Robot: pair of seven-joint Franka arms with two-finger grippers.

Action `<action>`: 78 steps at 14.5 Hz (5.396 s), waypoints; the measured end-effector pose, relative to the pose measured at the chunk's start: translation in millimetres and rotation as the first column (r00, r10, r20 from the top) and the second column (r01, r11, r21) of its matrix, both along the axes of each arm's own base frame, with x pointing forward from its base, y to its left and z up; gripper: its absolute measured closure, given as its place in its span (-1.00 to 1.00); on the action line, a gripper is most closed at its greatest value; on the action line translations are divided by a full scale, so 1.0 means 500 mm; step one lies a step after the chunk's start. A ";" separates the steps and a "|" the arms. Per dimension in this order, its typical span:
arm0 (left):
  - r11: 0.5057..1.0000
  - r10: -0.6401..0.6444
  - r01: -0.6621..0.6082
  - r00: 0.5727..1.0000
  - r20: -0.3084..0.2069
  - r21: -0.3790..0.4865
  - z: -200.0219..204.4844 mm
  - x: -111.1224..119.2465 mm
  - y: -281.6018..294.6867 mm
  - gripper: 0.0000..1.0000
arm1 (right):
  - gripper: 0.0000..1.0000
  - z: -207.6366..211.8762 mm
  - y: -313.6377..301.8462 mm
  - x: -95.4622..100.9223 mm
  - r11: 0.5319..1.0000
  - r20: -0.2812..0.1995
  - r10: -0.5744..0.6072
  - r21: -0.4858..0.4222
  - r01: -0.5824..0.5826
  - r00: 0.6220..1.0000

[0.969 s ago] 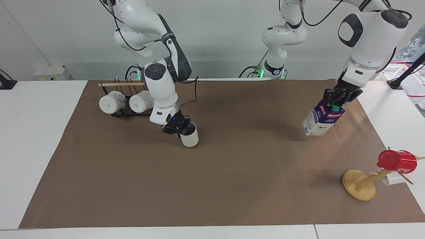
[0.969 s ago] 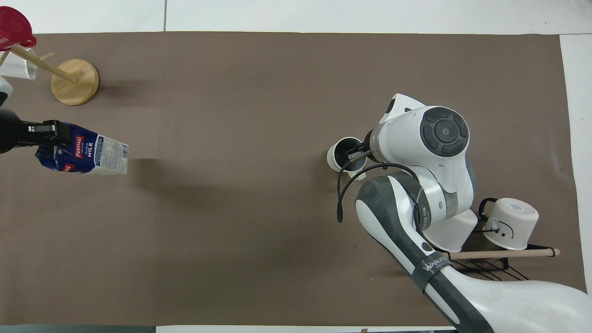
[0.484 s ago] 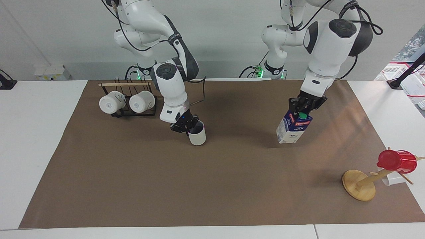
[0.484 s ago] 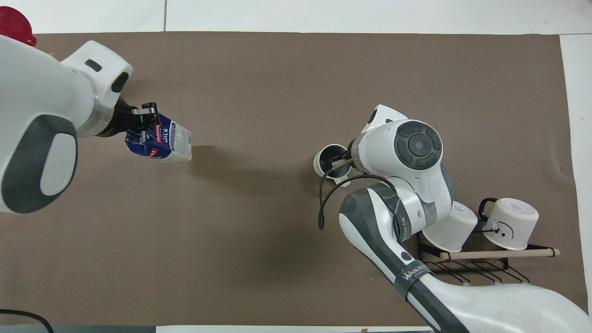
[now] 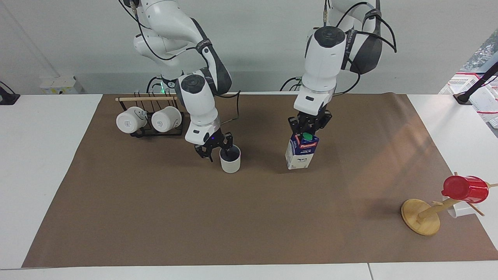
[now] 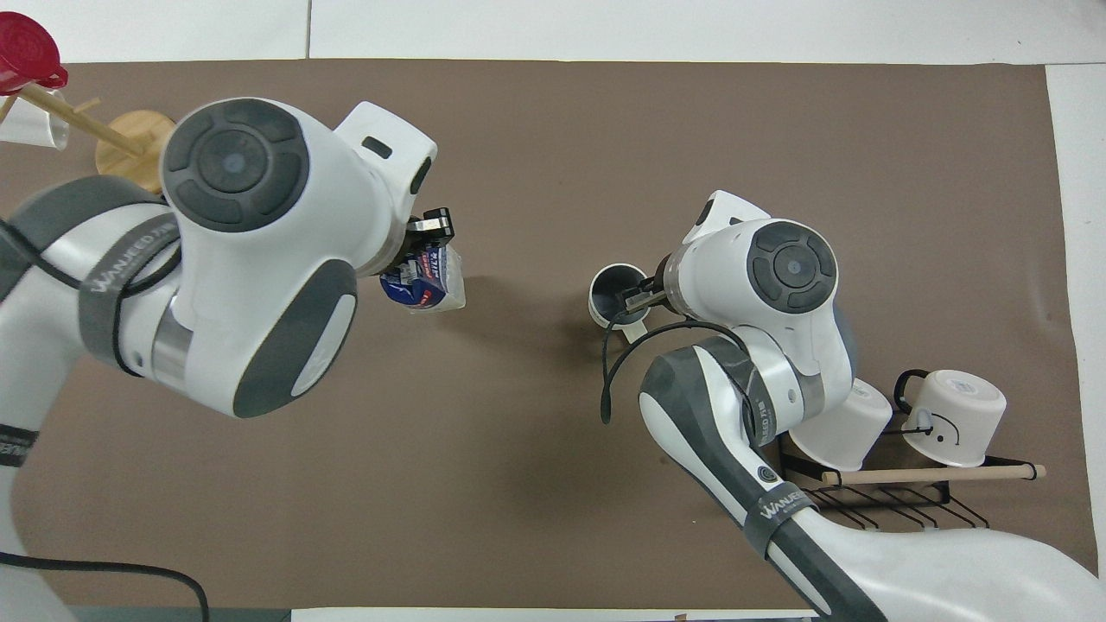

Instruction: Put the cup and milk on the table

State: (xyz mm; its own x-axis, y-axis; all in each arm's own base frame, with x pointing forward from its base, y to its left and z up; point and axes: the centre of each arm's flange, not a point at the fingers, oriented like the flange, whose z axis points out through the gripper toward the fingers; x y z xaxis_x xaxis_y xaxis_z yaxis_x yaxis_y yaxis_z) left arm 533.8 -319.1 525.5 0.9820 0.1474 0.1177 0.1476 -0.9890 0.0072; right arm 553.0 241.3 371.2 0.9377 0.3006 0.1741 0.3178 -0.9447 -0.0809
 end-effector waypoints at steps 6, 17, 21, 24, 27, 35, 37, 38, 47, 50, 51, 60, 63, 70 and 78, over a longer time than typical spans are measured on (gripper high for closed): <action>1.000 0.030 -0.030 1.000 0.004 0.010 -0.054 -0.030 -0.166 0.19 | -1.00 0.196 -0.227 0.046 0.982 0.009 -0.190 -0.001 0.190 0.982; 1.000 -0.011 0.011 0.999 0.046 -0.002 -0.090 -0.064 -0.254 0.19 | -1.00 0.449 -0.545 -0.033 0.905 -0.107 -0.425 -0.073 0.419 0.899; 1.000 -0.028 0.027 0.998 0.053 0.016 -0.124 -0.071 -0.256 0.19 | -1.00 0.577 -0.590 -0.041 0.890 -0.147 -0.455 -0.123 0.440 0.879; 0.999 -0.030 0.029 0.998 0.058 0.014 -0.124 -0.073 -0.255 0.19 | -1.00 0.566 -0.593 -0.021 0.890 -0.181 -0.454 -0.136 0.435 0.872; 0.999 -0.030 0.029 0.998 0.059 0.013 -0.124 -0.073 -0.255 0.02 | -1.00 0.549 -0.597 -0.010 0.889 -0.194 -0.456 -0.141 0.436 0.868; 1.000 0.008 -0.009 0.997 0.080 0.013 -0.012 -0.074 -0.183 -1.00 | -1.00 0.558 -0.604 -0.012 0.886 -0.190 -0.462 -0.136 0.443 0.866; 0.999 -0.003 0.000 0.998 0.070 0.038 0.035 -0.066 -0.108 -1.00 | -1.00 0.558 -0.606 -0.012 0.886 -0.190 -0.463 -0.136 0.444 0.866; 0.998 -0.014 0.011 0.998 0.059 0.054 0.048 -0.058 -0.060 -1.00 | -1.00 0.558 -0.605 -0.012 0.886 -0.190 -0.462 -0.136 0.443 0.866; 0.993 -0.118 0.120 0.991 -0.069 0.021 0.097 0.042 0.376 -1.00 | -1.00 0.557 -0.606 -0.012 0.884 -0.193 -0.467 -0.142 0.446 0.863; 0.989 -0.144 0.147 0.986 -0.083 0.022 0.122 0.051 0.496 -1.00 | -1.00 0.556 -0.593 -0.011 0.889 -0.194 -0.456 -0.143 0.435 0.868; 0.988 -0.152 0.155 0.985 -0.086 0.023 0.136 0.051 0.529 -1.00 | -1.00 0.556 -0.587 -0.011 0.892 -0.195 -0.449 -0.143 0.428 0.872; 0.986 -0.162 0.165 0.978 -0.134 0.011 0.208 0.038 0.611 -1.00 | -1.00 0.544 -0.583 -0.010 0.914 -0.191 -0.398 -0.174 0.368 0.897; 0.987 -0.162 0.163 0.976 -0.147 -0.005 0.204 0.036 0.616 -1.00 | -1.00 0.547 -0.559 -0.005 0.926 -0.176 -0.363 -0.174 0.335 0.915; 0.988 -0.155 0.153 0.975 -0.160 -0.023 0.191 0.032 0.623 -1.00 | -1.00 0.553 -0.549 -0.006 0.930 -0.172 -0.354 -0.166 0.327 0.919; 0.988 -0.157 0.155 0.974 -0.163 -0.026 0.187 0.030 0.623 -1.00 | -1.00 0.553 -0.547 -0.006 0.931 -0.174 -0.351 -0.167 0.324 0.920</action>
State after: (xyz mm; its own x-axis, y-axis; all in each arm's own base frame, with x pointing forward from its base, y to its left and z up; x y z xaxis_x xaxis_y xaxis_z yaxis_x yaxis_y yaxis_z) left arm 549.0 -7.6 618.7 0.9988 -0.0082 -0.0478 -0.0078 -0.9999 0.0086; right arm 549.9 -32.0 647.6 0.9985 -0.0328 -0.0440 -0.0318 -0.9992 0.0237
